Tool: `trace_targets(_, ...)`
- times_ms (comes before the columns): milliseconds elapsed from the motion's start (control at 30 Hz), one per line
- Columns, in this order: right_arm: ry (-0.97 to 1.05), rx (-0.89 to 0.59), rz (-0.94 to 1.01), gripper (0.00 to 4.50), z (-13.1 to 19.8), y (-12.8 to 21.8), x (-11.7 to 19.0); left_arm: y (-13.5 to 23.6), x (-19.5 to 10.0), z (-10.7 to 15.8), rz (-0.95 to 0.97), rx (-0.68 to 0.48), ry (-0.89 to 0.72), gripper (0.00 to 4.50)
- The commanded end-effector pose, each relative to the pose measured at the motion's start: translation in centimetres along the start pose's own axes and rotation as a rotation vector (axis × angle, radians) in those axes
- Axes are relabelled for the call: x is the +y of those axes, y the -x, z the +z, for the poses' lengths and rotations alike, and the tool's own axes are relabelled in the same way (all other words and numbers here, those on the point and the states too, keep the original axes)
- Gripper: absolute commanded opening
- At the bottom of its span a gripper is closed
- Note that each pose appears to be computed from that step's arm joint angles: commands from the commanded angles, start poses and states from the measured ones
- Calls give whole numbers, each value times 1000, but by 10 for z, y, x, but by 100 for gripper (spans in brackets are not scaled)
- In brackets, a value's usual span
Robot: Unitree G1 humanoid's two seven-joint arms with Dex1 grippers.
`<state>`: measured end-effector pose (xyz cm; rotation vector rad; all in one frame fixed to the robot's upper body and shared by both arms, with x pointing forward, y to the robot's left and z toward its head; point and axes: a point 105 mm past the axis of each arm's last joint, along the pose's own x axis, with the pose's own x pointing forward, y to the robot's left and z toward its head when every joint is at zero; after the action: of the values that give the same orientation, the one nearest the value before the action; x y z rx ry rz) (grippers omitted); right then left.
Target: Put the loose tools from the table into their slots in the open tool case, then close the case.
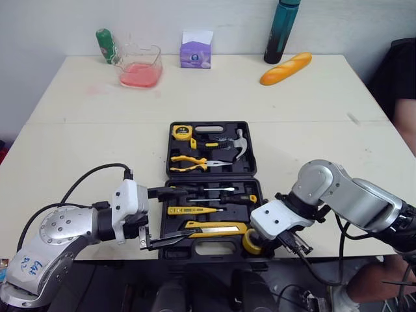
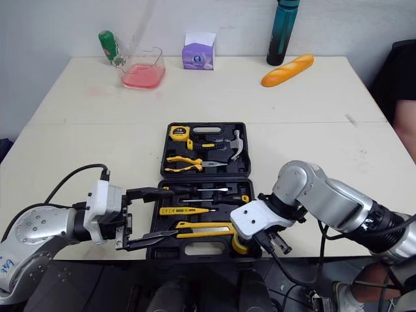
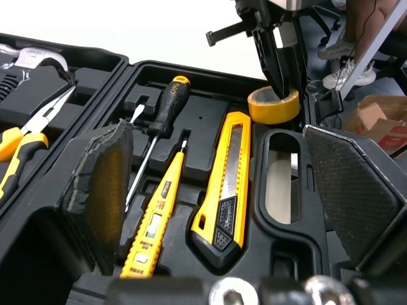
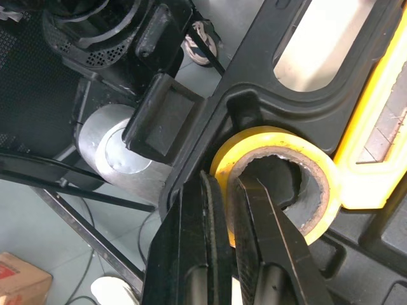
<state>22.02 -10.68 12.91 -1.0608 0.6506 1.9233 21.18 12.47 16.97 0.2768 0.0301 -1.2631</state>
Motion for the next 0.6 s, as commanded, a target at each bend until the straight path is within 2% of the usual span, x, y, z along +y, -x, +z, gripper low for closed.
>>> trace_targets(33, -24, 6, 96, 5, -5, -6, 11, 1, -2, 9, 5, -19, -44, 450)
trace_targets(533, -7, -39, 65, 5, -2, -8, 6, 4, -1, 8, 4, -15, -43, 450)
trace_targets(600, -1, -43, 46, 92, -2, -9, 4, 4, -1, 8, 3, -14, -44, 450)
